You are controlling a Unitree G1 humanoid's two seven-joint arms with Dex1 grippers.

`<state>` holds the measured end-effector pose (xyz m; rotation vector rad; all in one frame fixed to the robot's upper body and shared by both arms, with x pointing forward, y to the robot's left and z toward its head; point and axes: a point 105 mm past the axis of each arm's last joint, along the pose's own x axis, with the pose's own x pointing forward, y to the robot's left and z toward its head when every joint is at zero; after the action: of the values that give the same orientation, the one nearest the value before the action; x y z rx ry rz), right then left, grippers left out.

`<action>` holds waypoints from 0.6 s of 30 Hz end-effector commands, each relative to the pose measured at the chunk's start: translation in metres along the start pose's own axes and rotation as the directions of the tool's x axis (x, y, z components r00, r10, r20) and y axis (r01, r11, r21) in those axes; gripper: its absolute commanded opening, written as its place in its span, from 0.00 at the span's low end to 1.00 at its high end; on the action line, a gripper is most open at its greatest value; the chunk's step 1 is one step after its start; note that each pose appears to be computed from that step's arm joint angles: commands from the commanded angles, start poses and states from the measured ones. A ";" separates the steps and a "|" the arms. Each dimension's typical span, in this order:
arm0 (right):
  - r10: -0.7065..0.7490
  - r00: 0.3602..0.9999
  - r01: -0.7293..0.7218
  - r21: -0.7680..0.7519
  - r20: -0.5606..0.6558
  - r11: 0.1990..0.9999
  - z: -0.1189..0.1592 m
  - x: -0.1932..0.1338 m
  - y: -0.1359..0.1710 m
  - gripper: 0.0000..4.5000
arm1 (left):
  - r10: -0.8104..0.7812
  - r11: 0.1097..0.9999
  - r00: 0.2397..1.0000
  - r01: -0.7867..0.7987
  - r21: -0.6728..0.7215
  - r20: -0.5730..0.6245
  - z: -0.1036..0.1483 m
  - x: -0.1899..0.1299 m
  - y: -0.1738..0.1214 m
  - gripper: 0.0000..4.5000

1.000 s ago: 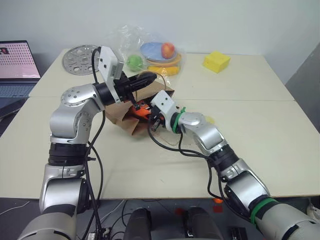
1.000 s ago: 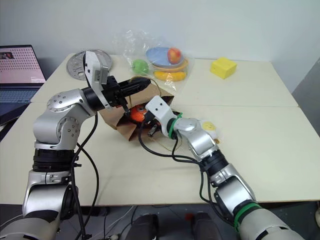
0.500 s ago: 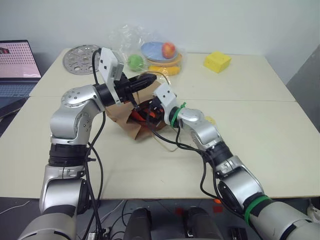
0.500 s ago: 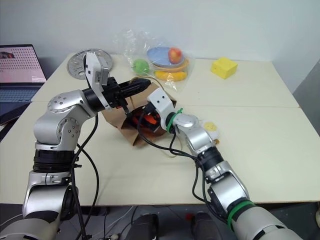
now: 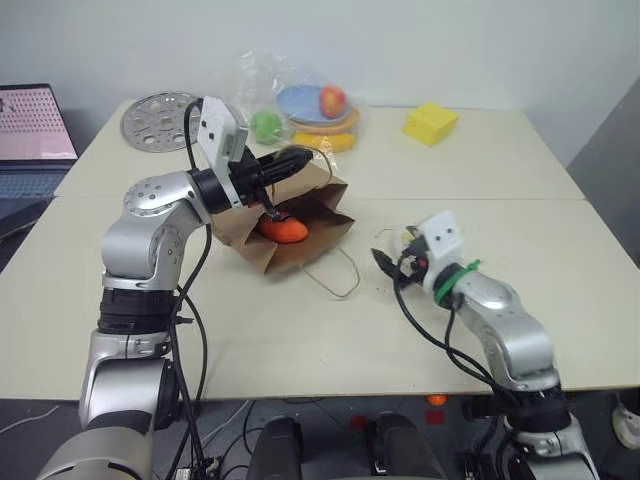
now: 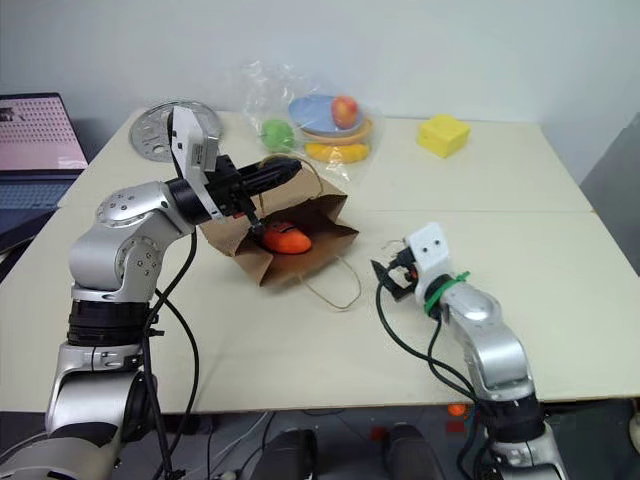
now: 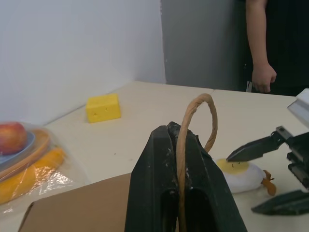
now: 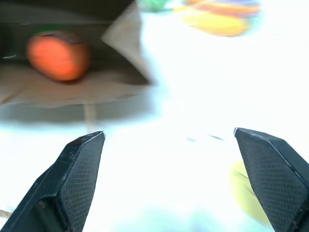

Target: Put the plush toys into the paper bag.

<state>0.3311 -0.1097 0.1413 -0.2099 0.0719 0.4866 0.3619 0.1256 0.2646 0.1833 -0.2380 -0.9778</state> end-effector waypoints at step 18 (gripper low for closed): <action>-0.261 0.965 0.263 0.040 -0.035 0.964 -0.033 0.005 -0.029 0.96 | -0.033 0.999 0.999 0.032 0.042 0.035 0.016 0.004 -0.003 0.00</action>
<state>0.3441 -0.1367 0.0974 -0.1866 0.1553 0.2274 0.3613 0.1230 0.2645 0.1847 -0.2354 -0.9996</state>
